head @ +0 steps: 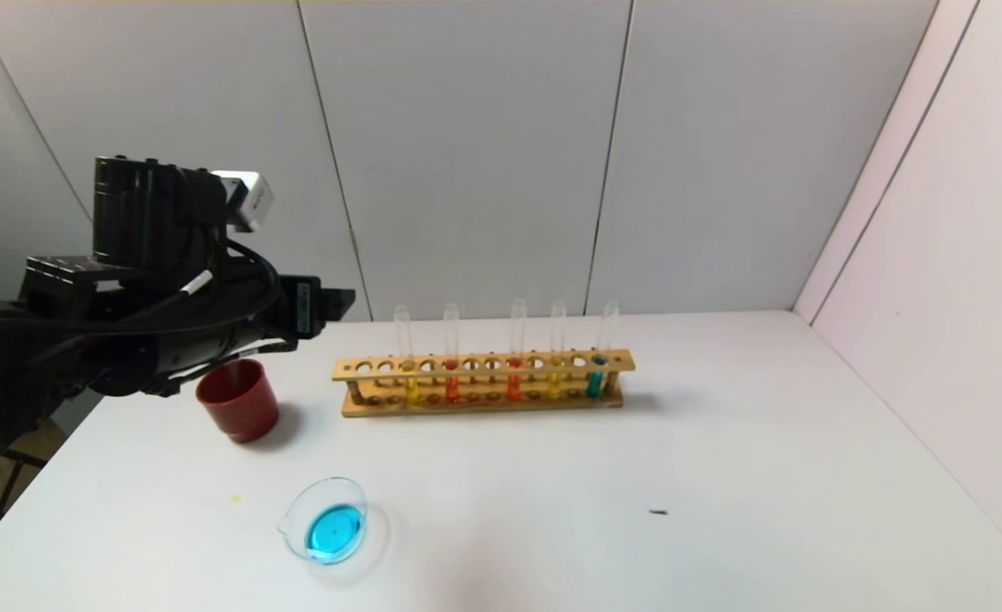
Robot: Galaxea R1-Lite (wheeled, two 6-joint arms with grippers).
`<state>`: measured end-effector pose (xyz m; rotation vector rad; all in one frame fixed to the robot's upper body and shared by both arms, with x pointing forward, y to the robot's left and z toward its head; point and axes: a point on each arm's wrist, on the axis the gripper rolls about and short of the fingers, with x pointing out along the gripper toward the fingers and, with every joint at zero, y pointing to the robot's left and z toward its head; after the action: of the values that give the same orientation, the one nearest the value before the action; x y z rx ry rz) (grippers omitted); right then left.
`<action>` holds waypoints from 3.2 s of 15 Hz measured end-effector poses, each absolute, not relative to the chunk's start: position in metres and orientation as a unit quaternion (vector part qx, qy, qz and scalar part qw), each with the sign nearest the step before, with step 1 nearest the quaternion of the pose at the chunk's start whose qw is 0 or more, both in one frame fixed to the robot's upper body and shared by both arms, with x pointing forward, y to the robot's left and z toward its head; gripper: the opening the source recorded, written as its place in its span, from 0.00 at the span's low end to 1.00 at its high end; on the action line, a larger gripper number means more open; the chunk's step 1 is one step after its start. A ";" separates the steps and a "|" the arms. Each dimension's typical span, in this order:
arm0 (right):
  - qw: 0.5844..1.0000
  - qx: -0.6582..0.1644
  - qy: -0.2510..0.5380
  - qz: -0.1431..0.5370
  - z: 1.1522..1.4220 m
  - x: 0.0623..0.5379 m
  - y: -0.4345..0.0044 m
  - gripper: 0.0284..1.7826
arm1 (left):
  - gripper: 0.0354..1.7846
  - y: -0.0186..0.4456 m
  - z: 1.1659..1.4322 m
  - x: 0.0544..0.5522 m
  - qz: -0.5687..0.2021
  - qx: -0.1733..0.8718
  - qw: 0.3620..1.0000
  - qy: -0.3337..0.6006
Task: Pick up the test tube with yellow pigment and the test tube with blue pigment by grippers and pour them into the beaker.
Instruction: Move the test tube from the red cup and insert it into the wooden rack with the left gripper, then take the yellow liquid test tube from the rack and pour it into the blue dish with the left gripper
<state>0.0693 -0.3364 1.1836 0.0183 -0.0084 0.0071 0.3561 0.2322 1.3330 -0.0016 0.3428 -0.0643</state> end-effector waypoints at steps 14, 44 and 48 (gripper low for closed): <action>1.000 0.009 -0.004 0.004 1.184 0.069 -0.336 0.98 | 0.98 0.166 1.255 0.390 -0.042 0.000 0.982 0.186; 1.000 0.009 -0.004 0.004 1.184 0.069 -0.336 0.98 | 0.17 0.152 1.234 0.448 -0.022 0.005 0.981 0.193; 1.000 0.009 -0.004 0.004 1.184 0.069 -0.336 0.98 | 0.17 0.145 1.244 0.446 -0.034 0.020 0.983 0.178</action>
<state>0.0693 -0.3364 1.1836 0.0181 -0.0084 0.0071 0.4456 0.1454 1.2443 0.0403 0.3589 -0.0682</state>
